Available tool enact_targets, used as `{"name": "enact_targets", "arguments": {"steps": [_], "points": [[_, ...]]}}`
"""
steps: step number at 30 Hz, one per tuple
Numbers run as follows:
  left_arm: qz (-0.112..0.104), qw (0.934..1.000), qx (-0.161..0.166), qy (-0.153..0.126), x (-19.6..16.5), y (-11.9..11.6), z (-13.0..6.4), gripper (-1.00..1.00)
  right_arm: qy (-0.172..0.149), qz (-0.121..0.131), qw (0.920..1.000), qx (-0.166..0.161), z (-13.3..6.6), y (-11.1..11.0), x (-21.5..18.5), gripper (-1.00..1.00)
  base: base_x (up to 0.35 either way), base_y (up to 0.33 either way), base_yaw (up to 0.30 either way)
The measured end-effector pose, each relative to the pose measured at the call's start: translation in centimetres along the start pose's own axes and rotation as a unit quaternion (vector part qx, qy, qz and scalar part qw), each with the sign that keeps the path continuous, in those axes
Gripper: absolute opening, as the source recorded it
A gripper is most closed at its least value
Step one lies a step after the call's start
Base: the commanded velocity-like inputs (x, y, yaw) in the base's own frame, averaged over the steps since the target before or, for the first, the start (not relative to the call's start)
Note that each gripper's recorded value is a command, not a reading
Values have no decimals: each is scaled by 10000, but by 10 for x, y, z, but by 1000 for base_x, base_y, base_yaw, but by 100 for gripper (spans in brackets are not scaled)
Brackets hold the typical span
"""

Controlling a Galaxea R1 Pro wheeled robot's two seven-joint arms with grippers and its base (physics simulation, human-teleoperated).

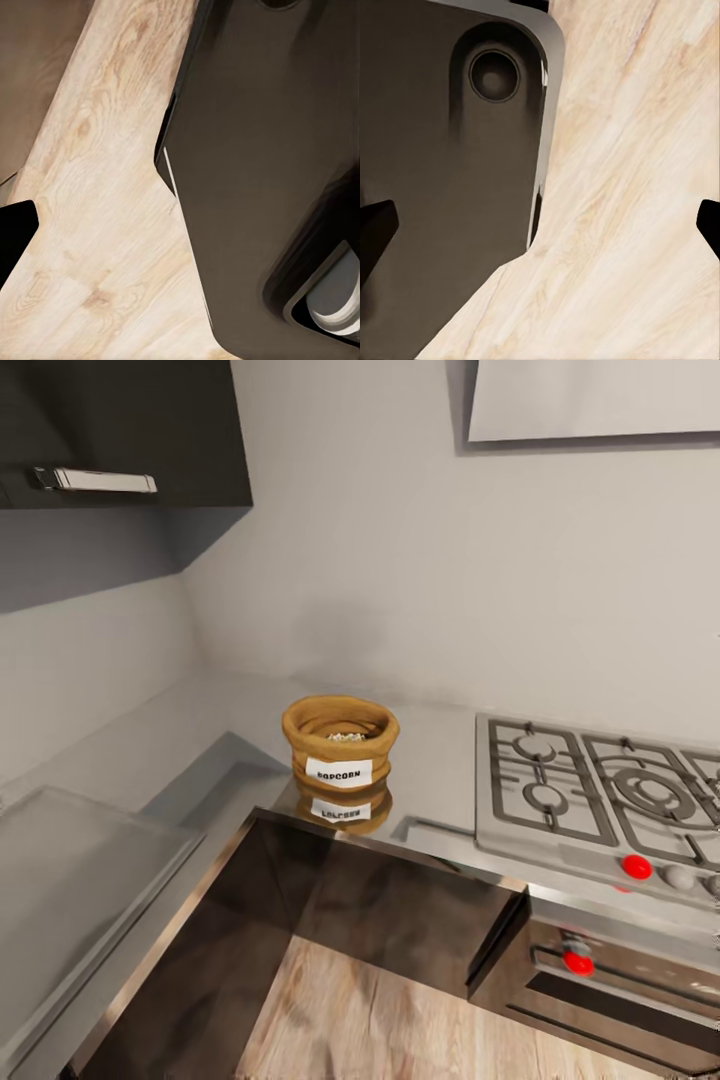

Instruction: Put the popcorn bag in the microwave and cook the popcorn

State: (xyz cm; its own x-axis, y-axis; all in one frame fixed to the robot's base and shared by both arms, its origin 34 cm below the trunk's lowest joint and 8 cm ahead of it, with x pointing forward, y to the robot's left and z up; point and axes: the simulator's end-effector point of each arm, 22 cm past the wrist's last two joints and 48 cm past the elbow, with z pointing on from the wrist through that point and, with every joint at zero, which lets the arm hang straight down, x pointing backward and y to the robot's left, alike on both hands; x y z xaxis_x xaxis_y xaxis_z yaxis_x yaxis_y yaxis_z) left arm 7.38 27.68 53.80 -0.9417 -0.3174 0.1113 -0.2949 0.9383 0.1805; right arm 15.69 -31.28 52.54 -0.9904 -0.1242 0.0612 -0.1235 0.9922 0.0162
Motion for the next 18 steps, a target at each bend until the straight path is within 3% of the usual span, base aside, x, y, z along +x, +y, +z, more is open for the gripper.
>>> {"name": "enact_targets", "arguments": {"steps": [8, 18], "points": [[2, 10000, 1, 0, 0, 0, 0, 100, -2, -4, 10000, 4, 0, 0, 0, 100, -252, 0, 0], [1, 10000, -3, -2, 0, 1, 0, 100, 2, -43, 10000, 38, 0, -2, 0, 100, -28, 0, 0]]}}
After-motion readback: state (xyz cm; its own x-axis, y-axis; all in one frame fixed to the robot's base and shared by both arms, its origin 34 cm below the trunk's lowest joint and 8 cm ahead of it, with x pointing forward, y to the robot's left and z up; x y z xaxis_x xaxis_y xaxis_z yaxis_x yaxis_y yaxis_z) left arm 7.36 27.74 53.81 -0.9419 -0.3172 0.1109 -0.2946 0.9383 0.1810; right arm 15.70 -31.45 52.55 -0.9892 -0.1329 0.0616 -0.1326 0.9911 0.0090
